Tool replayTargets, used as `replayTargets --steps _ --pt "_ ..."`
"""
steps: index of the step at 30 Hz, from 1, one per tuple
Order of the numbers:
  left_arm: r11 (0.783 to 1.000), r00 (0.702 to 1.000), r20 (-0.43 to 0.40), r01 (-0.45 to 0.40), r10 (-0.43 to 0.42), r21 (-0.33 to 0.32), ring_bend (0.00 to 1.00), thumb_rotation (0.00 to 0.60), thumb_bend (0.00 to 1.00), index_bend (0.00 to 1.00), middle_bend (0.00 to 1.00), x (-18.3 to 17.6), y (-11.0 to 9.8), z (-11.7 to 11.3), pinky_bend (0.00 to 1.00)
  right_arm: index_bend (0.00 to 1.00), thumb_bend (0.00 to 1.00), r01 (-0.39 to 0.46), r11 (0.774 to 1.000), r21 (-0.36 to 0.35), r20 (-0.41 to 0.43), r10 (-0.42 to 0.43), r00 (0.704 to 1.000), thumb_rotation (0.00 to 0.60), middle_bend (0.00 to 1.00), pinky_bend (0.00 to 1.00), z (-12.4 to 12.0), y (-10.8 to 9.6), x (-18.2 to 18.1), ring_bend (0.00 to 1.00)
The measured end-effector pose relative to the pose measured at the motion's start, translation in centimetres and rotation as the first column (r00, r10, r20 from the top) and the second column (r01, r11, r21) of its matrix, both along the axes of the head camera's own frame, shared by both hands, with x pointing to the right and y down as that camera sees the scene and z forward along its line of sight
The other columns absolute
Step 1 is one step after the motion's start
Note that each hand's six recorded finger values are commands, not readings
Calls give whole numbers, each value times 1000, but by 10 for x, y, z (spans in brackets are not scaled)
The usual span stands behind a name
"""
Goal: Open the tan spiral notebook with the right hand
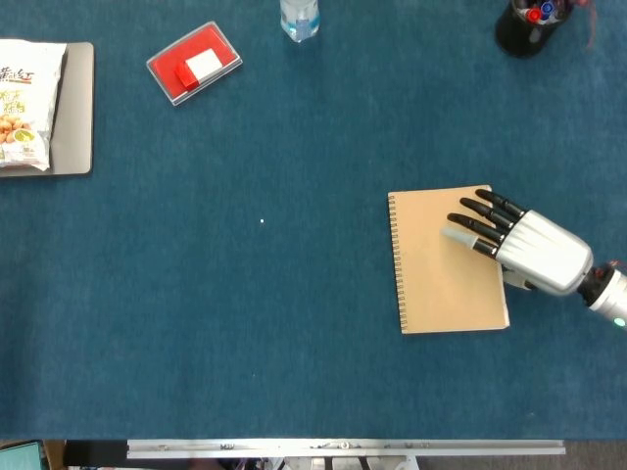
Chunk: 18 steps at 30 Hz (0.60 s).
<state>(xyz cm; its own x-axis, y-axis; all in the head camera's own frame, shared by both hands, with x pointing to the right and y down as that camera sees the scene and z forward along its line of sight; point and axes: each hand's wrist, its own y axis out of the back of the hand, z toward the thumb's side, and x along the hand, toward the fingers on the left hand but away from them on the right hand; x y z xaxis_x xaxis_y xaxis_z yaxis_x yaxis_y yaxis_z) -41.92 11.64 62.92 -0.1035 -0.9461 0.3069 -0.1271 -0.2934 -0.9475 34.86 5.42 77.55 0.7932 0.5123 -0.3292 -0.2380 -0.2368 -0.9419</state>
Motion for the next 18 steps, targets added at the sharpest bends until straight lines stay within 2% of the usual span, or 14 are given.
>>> replayTargets --steps 11,18 --pt "1000 1000 -2 0 0 2 318 600 108 472 436 0 0 -1 457 123 162 -7 1000 -5 14 7 1000 600 142 97 3 1 -5 37" --pt "1000 1000 -2 0 0 4 318 600 108 473 436 0 0 -2 457 122 238 -13 1000 -10 24 13 1000 600 141 97 4 1 -7 37"
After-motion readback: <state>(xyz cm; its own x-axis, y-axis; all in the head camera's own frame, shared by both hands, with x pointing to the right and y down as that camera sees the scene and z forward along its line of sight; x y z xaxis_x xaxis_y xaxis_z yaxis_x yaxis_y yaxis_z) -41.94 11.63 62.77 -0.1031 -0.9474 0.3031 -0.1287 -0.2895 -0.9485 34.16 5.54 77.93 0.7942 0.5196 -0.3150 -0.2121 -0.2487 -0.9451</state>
